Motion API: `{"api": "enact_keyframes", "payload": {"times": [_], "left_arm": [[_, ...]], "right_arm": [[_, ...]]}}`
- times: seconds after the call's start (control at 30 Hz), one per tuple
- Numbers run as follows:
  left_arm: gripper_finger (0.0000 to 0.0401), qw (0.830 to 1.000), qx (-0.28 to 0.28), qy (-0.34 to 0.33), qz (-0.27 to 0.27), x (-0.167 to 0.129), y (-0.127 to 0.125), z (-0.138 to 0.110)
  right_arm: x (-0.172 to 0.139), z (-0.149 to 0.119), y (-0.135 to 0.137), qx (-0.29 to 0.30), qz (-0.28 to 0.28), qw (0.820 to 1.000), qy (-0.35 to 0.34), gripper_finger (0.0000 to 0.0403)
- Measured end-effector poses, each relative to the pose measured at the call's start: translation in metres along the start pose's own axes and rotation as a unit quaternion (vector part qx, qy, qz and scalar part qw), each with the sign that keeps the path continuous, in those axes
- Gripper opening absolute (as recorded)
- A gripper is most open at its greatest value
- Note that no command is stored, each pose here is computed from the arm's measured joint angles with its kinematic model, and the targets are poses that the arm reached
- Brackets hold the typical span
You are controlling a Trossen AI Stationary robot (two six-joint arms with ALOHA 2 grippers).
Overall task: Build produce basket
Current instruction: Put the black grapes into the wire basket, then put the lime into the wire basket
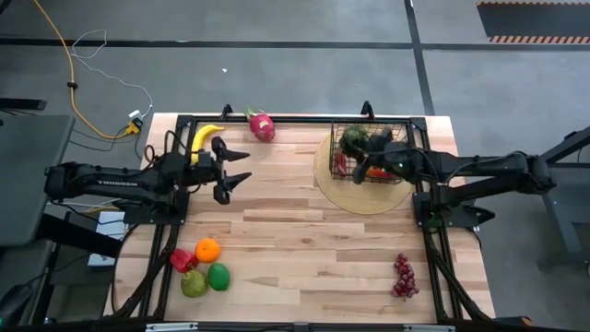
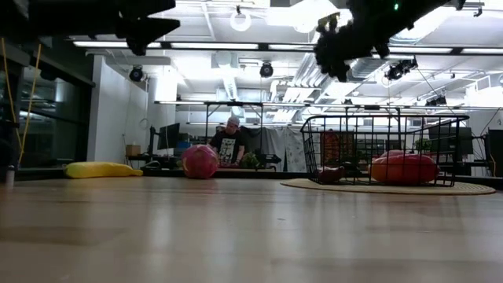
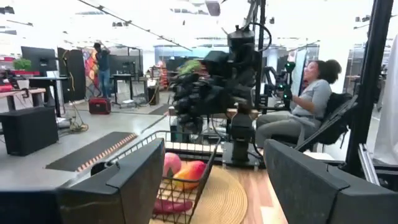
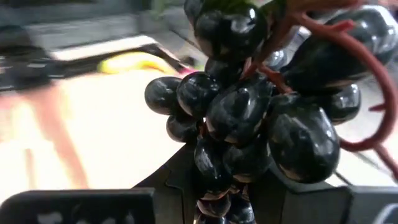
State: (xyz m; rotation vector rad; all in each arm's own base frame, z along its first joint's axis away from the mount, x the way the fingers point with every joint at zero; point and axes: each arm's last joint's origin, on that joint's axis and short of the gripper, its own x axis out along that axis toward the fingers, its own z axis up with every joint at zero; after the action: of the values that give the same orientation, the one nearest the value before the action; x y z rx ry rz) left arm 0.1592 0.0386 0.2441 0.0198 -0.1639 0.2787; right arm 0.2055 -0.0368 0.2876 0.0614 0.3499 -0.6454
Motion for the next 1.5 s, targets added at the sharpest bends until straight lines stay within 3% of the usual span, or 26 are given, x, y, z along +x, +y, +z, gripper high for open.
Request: {"api": "enact_keyframes", "payload": {"times": [0.13, 0.37, 0.63, 0.8, 1.0, 1.2, 1.37, 1.5], "left_arm": [[0.0264, 1.000, -0.004, 0.013, 0.001, -0.004, 0.000, -0.009], [0.0264, 1.000, -0.014, 0.024, 0.002, -0.004, 0.000, -0.012], [0.0264, 1.000, -0.018, 0.023, 0.004, -0.004, 0.000, -0.012], [0.0264, 1.000, -0.018, 0.023, 0.008, -0.004, 0.001, -0.012], [0.0264, 1.000, -0.018, 0.023, 0.009, -0.004, 0.001, -0.012], [0.0264, 0.999, -0.018, 0.023, 0.015, -0.004, 0.001, -0.012], [0.0264, 0.999, -0.017, 0.026, 0.026, -0.004, 0.002, -0.013], [0.0264, 0.999, -0.017, 0.027, 0.026, -0.004, 0.002, -0.013]], "right_arm": [[0.012, -0.010, -0.022, 0.097, -0.058, 0.992, 0.054, 0.0099], [0.042, -0.040, -0.054, 0.217, -0.117, 0.950, 0.191, 0.0099], [0.083, -0.069, -0.062, 0.235, -0.121, 0.922, 0.282, 0.0099], [0.099, -0.086, -0.062, 0.230, -0.130, 0.910, 0.321, 0.0121], [0.106, -0.091, -0.061, 0.220, -0.122, 0.912, 0.325, 0.0183], [0.095, -0.080, -0.063, 0.190, -0.109, 0.926, 0.308, 0.0240], [0.070, -0.059, -0.067, 0.150, -0.123, 0.945, 0.263, 0.0249], [0.045, -0.040, -0.055, 0.120, -0.078, 0.967, 0.208, 0.0250]]}}
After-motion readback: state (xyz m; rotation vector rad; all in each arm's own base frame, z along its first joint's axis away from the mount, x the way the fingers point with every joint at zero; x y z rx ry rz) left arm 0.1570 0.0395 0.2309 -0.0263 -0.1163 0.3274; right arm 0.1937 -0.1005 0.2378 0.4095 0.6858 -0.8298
